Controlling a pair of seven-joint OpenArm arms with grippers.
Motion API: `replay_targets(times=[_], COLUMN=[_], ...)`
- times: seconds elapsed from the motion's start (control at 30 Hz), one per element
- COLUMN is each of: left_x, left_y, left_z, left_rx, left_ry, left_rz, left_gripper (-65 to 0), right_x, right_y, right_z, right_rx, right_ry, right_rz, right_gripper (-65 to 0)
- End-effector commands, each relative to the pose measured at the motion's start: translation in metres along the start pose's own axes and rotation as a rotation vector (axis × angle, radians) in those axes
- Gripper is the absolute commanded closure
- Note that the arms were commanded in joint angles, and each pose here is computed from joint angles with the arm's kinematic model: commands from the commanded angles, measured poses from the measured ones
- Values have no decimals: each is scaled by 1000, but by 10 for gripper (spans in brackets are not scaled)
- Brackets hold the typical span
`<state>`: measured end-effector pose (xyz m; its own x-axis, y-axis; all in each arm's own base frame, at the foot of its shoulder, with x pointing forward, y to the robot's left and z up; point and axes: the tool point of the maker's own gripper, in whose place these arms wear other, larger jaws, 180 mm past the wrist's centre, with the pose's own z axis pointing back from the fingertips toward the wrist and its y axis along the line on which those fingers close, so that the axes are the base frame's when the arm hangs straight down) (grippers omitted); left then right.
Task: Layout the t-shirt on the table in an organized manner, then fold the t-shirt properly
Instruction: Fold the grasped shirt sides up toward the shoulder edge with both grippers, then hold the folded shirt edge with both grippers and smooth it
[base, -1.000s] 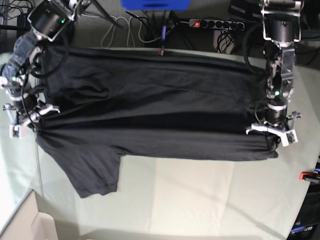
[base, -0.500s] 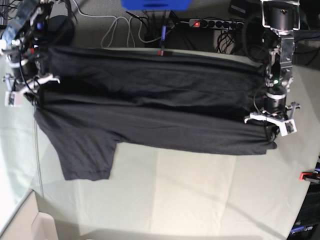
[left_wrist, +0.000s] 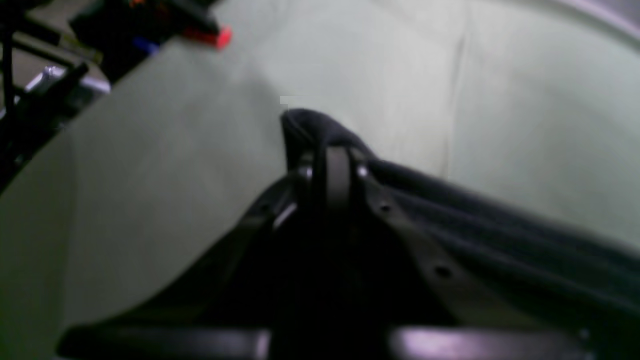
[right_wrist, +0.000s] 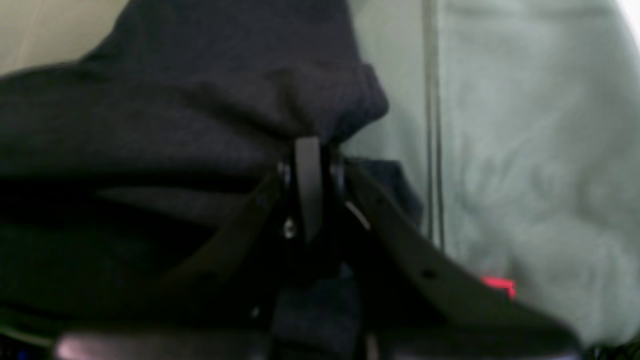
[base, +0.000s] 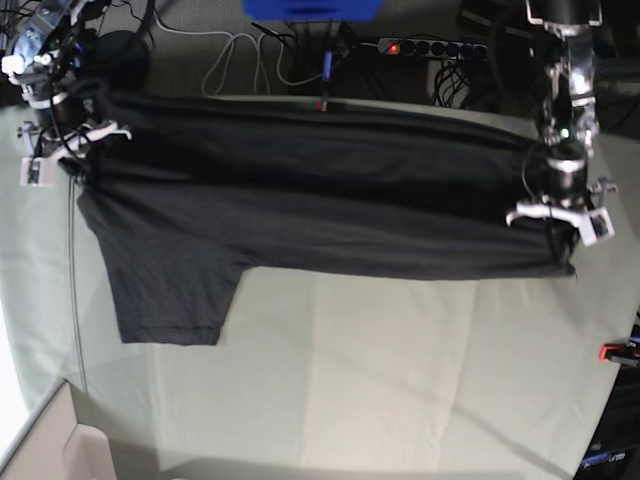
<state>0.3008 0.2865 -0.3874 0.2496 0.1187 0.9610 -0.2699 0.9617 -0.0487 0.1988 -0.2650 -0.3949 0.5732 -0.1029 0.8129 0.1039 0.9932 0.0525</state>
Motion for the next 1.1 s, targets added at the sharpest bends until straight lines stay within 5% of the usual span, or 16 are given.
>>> replay_targets(times=[0.0,0.43,1.07], left_x=[19,3,-14], left_y=[2,17,46], left_z=[0,34,52], left_rx=[-3,11,70], left_ry=[-62,-19,32], left_rz=[-9,-37,-57], left_gripper=[-2,-2,-2], right_x=[11,-22,-30], right_y=[-4,-10,-13], right_z=[3,10,21], right_rx=[-5,-6,-15], right_ry=[-42,39,24], right_rz=[7,-12,-17], right_gripper=[0,0,0])
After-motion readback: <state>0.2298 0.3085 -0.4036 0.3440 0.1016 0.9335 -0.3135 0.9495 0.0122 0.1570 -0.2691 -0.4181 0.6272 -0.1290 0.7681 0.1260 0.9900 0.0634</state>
